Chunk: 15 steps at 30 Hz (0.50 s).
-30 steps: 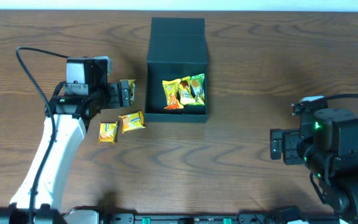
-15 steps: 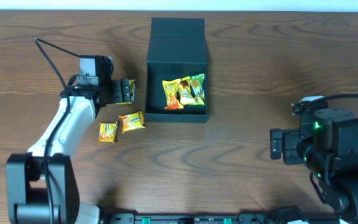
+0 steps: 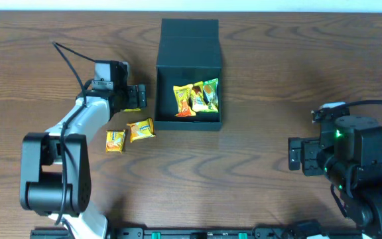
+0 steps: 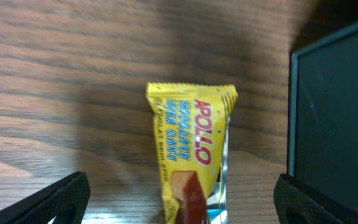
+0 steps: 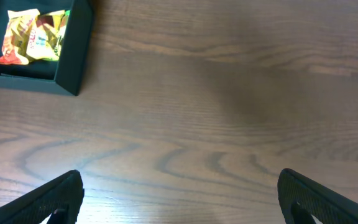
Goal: Pack container
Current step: 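Reach the left gripper to the Apollo packet left of the box, then grasp the yellow Apollo packet with the left gripper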
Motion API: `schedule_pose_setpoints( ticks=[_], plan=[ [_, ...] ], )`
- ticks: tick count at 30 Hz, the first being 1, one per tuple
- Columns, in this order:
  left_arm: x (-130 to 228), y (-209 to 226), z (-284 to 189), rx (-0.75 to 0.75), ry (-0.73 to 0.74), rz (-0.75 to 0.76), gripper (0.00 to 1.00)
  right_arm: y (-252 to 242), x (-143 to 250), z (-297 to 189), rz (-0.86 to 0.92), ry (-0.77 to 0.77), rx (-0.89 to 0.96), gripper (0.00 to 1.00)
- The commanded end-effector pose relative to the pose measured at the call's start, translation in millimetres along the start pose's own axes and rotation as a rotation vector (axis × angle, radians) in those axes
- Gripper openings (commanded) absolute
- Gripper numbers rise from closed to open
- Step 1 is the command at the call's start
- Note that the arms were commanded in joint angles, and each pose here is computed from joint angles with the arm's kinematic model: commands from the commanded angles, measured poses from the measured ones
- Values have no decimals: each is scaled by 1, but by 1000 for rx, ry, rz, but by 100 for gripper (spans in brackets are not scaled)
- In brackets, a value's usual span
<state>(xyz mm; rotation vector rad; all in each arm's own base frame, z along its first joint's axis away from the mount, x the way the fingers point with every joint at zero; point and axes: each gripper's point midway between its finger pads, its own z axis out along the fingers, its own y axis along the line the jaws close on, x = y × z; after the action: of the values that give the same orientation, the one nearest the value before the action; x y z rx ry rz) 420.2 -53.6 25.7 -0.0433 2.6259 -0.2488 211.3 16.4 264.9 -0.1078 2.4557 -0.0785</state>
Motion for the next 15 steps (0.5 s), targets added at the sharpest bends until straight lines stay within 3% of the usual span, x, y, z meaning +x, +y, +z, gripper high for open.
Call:
schedule_pose_setpoints(
  ticks=[1,6,8,10,15],
  plan=[
    [0,-10,6,-9,5,40,96,-2,0,-1,-14,-3,11,99],
    [2,-10,9,-94,2,79,96,-2,0,-1,-14,-3,11,99],
    [4,-7,9,-111,7,78,100,-2,0,-1,-14,-3,11,99],
    [7,-5,10,-119,19,73,91,-2,0,-1,-14,-3,11,99],
    [12,1,11,-146,38,74,86,-2,0,-1,-14,-3,11,99]
  ],
)
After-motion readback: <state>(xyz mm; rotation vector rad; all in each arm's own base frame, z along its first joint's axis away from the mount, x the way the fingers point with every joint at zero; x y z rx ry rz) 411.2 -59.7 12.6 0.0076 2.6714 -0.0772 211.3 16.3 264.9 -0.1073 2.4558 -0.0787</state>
